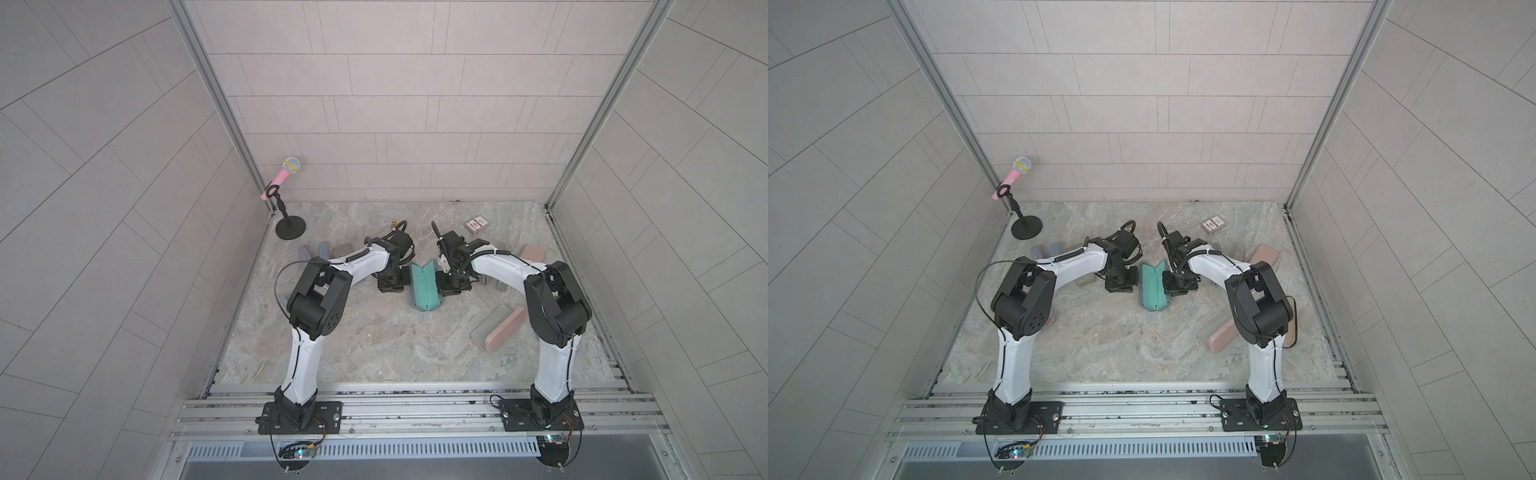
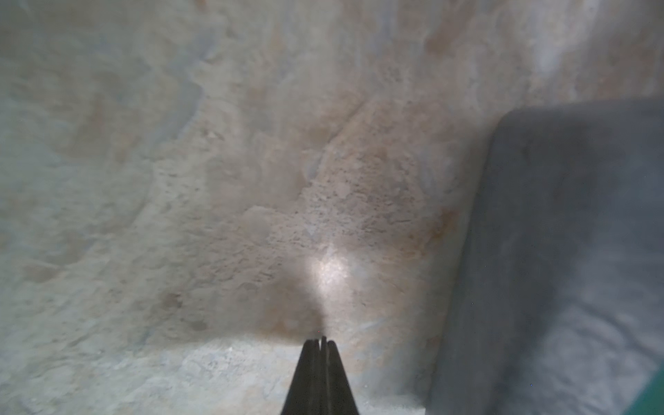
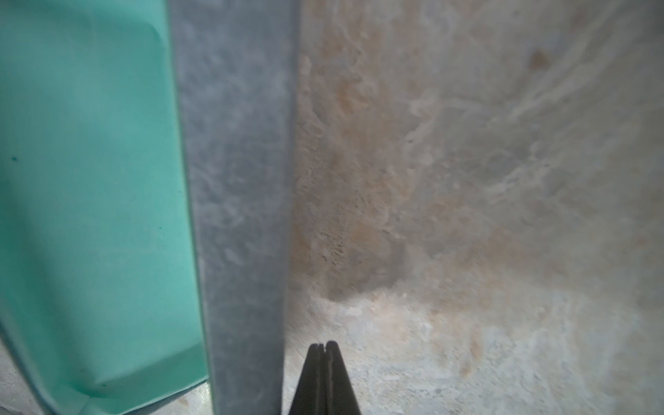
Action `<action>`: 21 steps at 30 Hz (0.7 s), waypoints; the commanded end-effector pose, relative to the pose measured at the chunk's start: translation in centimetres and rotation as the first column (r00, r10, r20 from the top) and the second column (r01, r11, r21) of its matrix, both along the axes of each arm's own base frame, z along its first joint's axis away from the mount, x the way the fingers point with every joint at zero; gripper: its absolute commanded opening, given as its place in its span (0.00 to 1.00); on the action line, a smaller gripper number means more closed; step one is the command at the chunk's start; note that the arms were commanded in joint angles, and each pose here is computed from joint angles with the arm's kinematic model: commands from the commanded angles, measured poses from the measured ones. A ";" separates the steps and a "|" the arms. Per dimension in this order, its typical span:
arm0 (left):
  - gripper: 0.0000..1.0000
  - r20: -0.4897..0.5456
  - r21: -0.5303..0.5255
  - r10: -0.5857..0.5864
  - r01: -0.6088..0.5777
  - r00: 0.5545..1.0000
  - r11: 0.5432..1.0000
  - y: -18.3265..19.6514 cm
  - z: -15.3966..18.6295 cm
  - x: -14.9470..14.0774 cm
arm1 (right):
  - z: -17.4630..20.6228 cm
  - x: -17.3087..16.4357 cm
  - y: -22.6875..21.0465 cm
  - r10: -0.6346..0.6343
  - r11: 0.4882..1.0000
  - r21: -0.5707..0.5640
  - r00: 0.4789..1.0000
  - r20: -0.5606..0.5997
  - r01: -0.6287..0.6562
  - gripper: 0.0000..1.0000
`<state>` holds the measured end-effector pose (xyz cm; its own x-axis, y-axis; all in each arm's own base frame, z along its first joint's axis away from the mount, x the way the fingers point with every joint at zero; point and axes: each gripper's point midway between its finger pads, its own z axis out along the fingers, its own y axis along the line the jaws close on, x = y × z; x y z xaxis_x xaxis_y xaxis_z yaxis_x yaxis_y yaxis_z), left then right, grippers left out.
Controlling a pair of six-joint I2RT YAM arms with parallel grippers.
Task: Close the glasses case
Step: Close the glasses case at the center of the board.
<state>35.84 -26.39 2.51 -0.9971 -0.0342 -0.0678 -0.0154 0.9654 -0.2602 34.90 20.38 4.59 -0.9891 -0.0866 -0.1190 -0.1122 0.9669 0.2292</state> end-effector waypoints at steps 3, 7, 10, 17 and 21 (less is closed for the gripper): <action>0.00 0.024 -0.030 -0.046 0.046 0.999 0.998 -2.9 1.2 0.0 | 0.7 0.3 1.2 0.042 0.999 0.025 0.999 0.010 -0.043 0.02; 0.00 0.028 -0.045 -0.061 0.062 0.998 0.997 -4.3 1.5 -0.3 | 1.1 0.2 2.2 0.071 0.996 0.050 0.997 0.015 -0.072 0.03; 0.00 0.036 -0.057 -0.067 0.069 0.997 0.996 -4.9 1.9 -0.5 | 1.3 0.0 2.9 0.098 0.993 0.066 0.995 0.010 -0.098 0.03; 0.00 0.053 -0.092 -0.077 0.082 0.996 0.992 -6.0 3.0 -0.7 | 2.0 -0.1 4.4 0.130 0.983 0.125 0.991 0.017 -0.131 0.04; 0.00 0.067 -0.119 -0.083 0.091 0.994 0.989 -6.8 3.9 -0.9 | 2.4 -0.1 5.1 0.143 0.977 0.158 0.989 0.021 -0.145 0.04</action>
